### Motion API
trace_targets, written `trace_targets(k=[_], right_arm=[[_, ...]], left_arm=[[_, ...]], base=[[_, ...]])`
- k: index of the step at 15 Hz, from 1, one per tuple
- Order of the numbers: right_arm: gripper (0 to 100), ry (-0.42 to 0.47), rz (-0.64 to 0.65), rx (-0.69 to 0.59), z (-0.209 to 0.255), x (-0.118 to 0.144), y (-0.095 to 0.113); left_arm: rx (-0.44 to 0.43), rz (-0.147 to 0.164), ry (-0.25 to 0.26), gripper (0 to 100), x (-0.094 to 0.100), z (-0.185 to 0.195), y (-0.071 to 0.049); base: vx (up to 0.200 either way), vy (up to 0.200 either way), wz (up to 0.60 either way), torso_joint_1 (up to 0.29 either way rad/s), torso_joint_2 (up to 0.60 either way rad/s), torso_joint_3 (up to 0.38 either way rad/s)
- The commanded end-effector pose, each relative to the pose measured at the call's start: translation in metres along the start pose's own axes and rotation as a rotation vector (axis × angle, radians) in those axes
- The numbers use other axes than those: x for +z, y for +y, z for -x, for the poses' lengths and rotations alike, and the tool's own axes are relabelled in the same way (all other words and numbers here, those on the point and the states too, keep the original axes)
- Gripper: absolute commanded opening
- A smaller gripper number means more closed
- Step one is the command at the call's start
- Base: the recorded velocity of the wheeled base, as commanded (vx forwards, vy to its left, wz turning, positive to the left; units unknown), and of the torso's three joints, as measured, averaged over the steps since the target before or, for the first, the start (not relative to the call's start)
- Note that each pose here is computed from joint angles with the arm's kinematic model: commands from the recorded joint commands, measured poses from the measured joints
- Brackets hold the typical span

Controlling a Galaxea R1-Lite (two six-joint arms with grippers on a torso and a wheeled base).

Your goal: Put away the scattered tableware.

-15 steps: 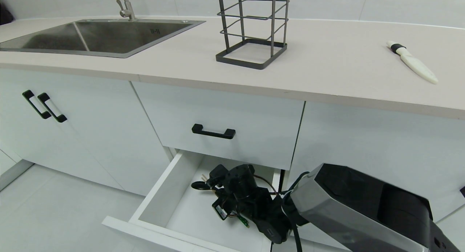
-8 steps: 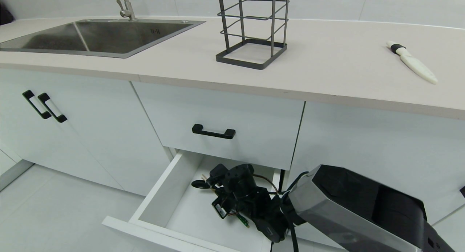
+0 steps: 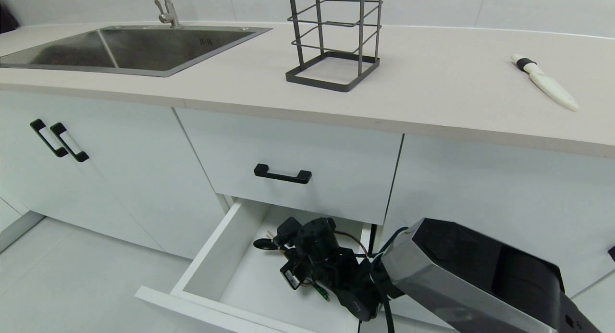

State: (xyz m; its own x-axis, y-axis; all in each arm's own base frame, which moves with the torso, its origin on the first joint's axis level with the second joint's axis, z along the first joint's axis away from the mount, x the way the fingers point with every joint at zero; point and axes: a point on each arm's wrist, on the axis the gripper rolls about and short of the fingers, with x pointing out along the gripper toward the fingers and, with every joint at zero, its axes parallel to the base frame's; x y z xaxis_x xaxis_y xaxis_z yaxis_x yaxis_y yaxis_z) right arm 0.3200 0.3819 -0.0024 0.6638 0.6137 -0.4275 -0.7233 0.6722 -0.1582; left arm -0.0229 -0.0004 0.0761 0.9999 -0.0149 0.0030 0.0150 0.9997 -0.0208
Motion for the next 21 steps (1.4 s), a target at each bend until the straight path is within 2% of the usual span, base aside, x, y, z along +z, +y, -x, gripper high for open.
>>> trace_targets(k=[1, 5, 6, 9, 12, 14, 21], right_arm=[[0, 0.012, 0.002, 0.002, -0.002, -0.005, 0.001], [0, 0.019, 0.005, 0.003, -0.004, -0.008, 0.002], [100, 0.016, 0.009, 0.002, -0.004, -0.007, 0.001], [100, -0.007, 0.002, 0.001, -0.001, 0.001, 0.001], [100, -0.046, 0.003, 0.007, 0.013, 0.026, 0.002], [100, -0.086, 0.006, 0.022, 0.03, 0.047, 0.012], [100, -0.133, 0.018, 0.061, 0.063, 0.072, 0.027]], left_arm=[[0.001, 0.001, 0.001, 100, 0.0, 0.0, 0.0], [0.001, 0.001, 0.0, 100, 0.0, 0.0, 0.0], [0.001, 0.001, 0.0, 100, 0.0, 0.0, 0.0], [0.001, 0.001, 0.0, 100, 0.0, 0.0, 0.0], [0.001, 0.001, 0.0, 100, 0.0, 0.0, 0.0], [0.001, 0.001, 0.0, 100, 0.0, 0.0, 0.0], [0.001, 0.001, 0.0, 100, 0.0, 0.0, 0.0]], base=[[0.0, 0.0, 0.0, 0.0, 0.0, 0.0], [0.0, 0.0, 0.0, 0.0, 0.0, 0.0], [0.0, 0.0, 0.0, 0.0, 0.0, 0.0], [0.0, 0.0, 0.0, 0.0, 0.0, 0.0], [0.0, 0.0, 0.0, 0.0, 0.0, 0.0], [0.0, 0.0, 0.0, 0.0, 0.0, 0.0], [0.0, 0.0, 0.0, 0.0, 0.0, 0.0]])
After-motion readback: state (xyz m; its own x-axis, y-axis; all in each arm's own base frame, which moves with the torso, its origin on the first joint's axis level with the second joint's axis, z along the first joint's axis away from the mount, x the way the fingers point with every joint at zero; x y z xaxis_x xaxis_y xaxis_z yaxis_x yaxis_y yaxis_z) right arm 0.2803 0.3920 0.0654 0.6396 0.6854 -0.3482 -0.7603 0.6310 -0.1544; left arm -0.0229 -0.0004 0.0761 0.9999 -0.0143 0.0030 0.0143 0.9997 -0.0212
